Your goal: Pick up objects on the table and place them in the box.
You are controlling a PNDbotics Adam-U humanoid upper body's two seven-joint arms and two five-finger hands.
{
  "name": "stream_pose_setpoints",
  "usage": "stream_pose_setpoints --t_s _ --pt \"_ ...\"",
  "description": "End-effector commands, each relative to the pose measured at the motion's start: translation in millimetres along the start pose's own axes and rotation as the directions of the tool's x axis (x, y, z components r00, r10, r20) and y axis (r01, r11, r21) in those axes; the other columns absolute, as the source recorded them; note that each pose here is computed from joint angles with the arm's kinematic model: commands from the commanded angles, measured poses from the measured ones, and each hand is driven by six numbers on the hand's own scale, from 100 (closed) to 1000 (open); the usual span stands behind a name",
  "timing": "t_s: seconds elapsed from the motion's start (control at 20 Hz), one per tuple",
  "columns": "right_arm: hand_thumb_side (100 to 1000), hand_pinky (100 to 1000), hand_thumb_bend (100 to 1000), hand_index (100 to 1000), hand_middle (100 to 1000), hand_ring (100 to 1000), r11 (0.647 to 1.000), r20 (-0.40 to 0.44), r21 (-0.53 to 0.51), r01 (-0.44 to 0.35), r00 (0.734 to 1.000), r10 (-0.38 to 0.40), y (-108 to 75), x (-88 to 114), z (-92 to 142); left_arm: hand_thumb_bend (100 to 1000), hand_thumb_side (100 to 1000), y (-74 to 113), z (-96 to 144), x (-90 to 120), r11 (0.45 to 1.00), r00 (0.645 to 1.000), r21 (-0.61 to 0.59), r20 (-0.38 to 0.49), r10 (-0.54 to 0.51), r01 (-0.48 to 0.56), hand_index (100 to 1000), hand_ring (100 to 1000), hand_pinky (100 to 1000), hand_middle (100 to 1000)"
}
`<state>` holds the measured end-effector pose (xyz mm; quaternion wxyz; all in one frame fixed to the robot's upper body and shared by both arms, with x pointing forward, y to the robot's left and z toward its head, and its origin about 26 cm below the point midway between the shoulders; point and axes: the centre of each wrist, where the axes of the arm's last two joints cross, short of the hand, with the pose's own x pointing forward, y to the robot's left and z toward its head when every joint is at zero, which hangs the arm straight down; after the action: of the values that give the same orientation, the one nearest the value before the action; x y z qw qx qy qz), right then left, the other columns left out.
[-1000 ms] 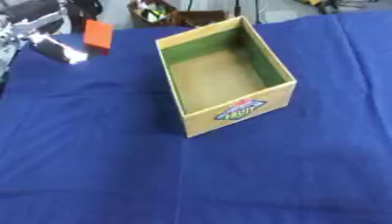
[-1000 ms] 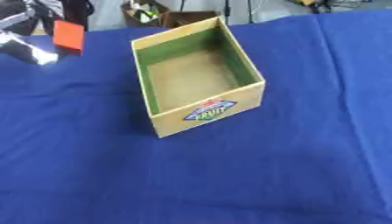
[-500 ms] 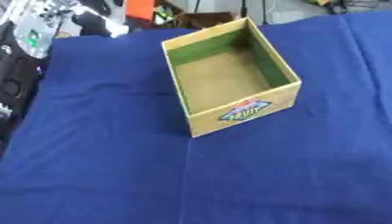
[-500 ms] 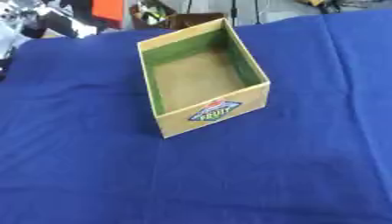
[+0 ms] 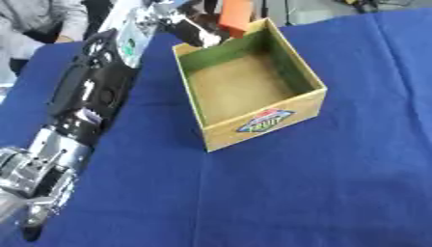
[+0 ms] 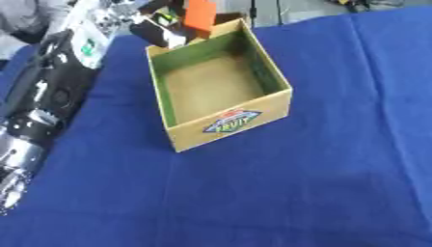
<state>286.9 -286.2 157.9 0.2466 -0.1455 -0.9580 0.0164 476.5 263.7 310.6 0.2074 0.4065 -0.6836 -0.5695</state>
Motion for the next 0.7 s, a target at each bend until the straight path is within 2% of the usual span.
stream_pose_setpoints --t_s 0.05,0.25,0.4,0.55,0.7 --pt "809 736 100 661 498 601 1.000 0.040 0.012 0.019 0.999 -0.019 -0.8 6.2 -9.3 100 303 1.0 -7.8 6.4 0.993 0.993 -0.006 0.004 -0.117 0.117 200 539 205 428" --pt "808 734 100 661 498 600 0.999 0.050 0.016 0.038 0.998 -0.039 1.1 6.8 -12.0 100 296 -22.9 -15.7 14.1 0.977 0.980 -0.071 0.006 -0.199 0.199 202 552 218 434" --pt "809 735 100 661 498 600 0.999 0.053 0.018 0.047 0.997 -0.048 2.0 7.1 -12.9 100 294 -38.3 -17.8 16.7 0.967 0.974 -0.110 0.015 -0.228 0.228 208 559 179 444" --pt "809 735 100 661 498 600 0.998 0.054 0.019 0.051 0.997 -0.052 2.3 7.2 -13.4 100 292 -51.0 -17.9 18.3 0.958 0.970 -0.154 0.024 -0.240 0.241 241 570 202 458" --pt "808 735 100 660 497 600 0.998 0.053 0.019 0.053 0.997 -0.054 2.4 7.2 -13.3 100 264 -58.0 -17.1 18.6 0.950 0.969 -0.194 0.033 -0.243 0.245 471 621 280 524"
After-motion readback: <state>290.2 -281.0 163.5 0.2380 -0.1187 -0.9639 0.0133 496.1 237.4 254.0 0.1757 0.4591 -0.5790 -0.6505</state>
